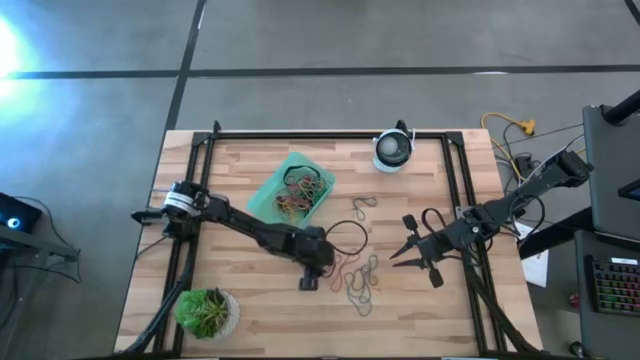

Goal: Pick and place rubber bands into bin
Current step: Put the red rubber band into the green bin

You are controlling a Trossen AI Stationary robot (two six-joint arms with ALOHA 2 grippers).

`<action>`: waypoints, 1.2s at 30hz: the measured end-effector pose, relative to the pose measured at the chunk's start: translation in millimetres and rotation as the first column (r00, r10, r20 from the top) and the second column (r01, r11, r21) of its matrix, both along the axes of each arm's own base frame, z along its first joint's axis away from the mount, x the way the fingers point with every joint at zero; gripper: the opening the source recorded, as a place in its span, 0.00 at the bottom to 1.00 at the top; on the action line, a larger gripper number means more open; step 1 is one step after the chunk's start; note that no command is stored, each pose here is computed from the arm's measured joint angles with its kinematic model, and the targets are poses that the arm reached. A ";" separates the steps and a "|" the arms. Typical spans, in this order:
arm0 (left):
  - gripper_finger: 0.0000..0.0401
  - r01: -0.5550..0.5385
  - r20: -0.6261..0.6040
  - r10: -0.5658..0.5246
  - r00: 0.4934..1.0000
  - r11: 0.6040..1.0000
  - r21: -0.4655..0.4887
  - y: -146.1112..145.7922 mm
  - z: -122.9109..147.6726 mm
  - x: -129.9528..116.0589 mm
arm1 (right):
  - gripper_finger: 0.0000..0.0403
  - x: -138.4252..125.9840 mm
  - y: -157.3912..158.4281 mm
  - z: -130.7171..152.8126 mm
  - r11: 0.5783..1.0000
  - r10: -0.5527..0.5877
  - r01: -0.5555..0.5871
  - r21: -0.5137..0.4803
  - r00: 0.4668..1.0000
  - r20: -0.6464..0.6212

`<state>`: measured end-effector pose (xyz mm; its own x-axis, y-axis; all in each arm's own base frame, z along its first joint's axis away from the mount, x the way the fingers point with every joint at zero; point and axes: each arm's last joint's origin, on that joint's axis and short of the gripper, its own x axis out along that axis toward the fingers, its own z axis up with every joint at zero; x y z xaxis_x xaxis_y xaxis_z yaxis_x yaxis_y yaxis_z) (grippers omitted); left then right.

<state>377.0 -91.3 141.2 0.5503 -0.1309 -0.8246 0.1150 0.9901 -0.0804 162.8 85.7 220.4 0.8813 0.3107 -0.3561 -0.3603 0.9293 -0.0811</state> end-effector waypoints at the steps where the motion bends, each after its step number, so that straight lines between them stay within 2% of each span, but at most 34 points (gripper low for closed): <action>1: 0.34 0.009 0.000 -0.009 1.000 1.000 -0.001 -1.3 0.0 -0.3 | 0.20 0.0 0.0 0.0 1.000 0.000 0.000 0.000 1.000 0.000; 7: 0.34 0.035 0.000 -0.035 0.999 0.999 -0.007 -5.6 0.7 -0.9 | 0.20 0.0 0.0 0.0 1.000 0.000 0.000 0.000 1.000 0.000; 18: 0.34 0.185 0.014 -0.184 0.983 0.981 -0.058 -24.0 0.7 3.4 | 0.20 0.0 0.1 0.0 1.000 0.000 0.000 0.000 1.000 0.001; 28: 0.34 0.199 -0.017 -0.201 0.979 0.977 -0.074 -27.2 0.8 -0.7 | 0.20 -0.2 0.1 -0.3 1.000 0.001 -0.001 -0.001 1.000 -0.001; 36: 0.34 0.197 0.015 -0.196 0.980 0.979 -0.055 -29.2 9.4 3.6 | 0.20 -0.3 0.1 -0.9 1.000 0.001 -0.001 -0.002 1.000 -0.003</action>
<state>380.6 -120.5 150.6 0.5170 -0.2833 -0.8077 0.3080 0.9420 -0.1333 162.5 85.8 219.5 0.8797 0.3110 -0.3597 -0.3617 0.9287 -0.0817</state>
